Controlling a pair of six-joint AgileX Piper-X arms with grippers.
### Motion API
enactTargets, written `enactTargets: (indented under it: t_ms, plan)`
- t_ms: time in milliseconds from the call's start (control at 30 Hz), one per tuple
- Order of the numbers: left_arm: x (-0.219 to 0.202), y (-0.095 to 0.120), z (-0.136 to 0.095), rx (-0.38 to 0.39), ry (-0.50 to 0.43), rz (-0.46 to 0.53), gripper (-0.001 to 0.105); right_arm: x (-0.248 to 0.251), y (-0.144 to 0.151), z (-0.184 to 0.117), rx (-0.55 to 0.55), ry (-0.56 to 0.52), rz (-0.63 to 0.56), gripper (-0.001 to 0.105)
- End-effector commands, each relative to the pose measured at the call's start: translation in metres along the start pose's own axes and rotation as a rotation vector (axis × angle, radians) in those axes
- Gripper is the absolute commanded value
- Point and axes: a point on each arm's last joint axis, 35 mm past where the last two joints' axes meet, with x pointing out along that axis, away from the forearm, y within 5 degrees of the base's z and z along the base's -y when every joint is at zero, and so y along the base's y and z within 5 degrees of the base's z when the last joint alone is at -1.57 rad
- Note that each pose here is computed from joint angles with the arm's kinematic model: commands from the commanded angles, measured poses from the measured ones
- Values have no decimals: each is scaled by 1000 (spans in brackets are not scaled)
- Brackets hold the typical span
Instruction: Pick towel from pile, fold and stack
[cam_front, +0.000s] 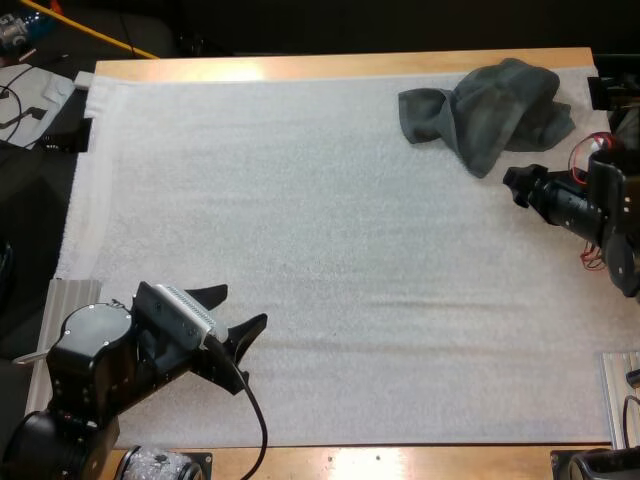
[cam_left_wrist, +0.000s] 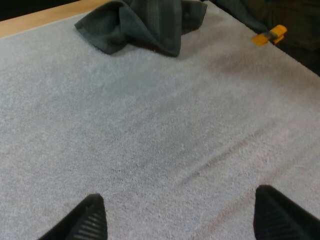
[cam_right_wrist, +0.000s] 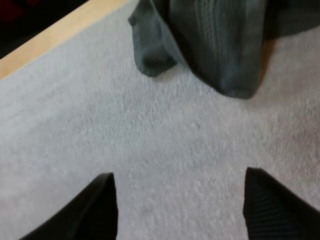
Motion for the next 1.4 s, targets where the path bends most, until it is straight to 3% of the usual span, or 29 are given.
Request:
enactTargets:
  t_ms: [0, 267, 700, 1067, 1133, 1267, 1367]
  plan:
    - [-1, -2, 3, 3, -20, -14, 61, 2, 2, 13, 25, -37, -12, 54]
    - [-1, -2, 4, 1, -23, -14, 61, 74, -11, 28, 114, -19, -67, 54]
    - [0, -1, 4, -8, -19, -16, 61, 177, -31, 39, 159, 12, -154, 54]
    - [0, -1, 1, -23, -2, -11, 61, 215, -44, 32, 199, 34, -171, 52]
    - [0, -1, 1, -25, 1, -12, 61, 220, -46, 29, 215, 45, -166, 43]
    - [0, -1, 1, -27, 3, -13, 61, 222, -45, 26, 225, 59, -146, 7]
    - [0, -1, 1, -27, 3, -13, 61, 218, -42, 29, 216, 63, -110, 0]
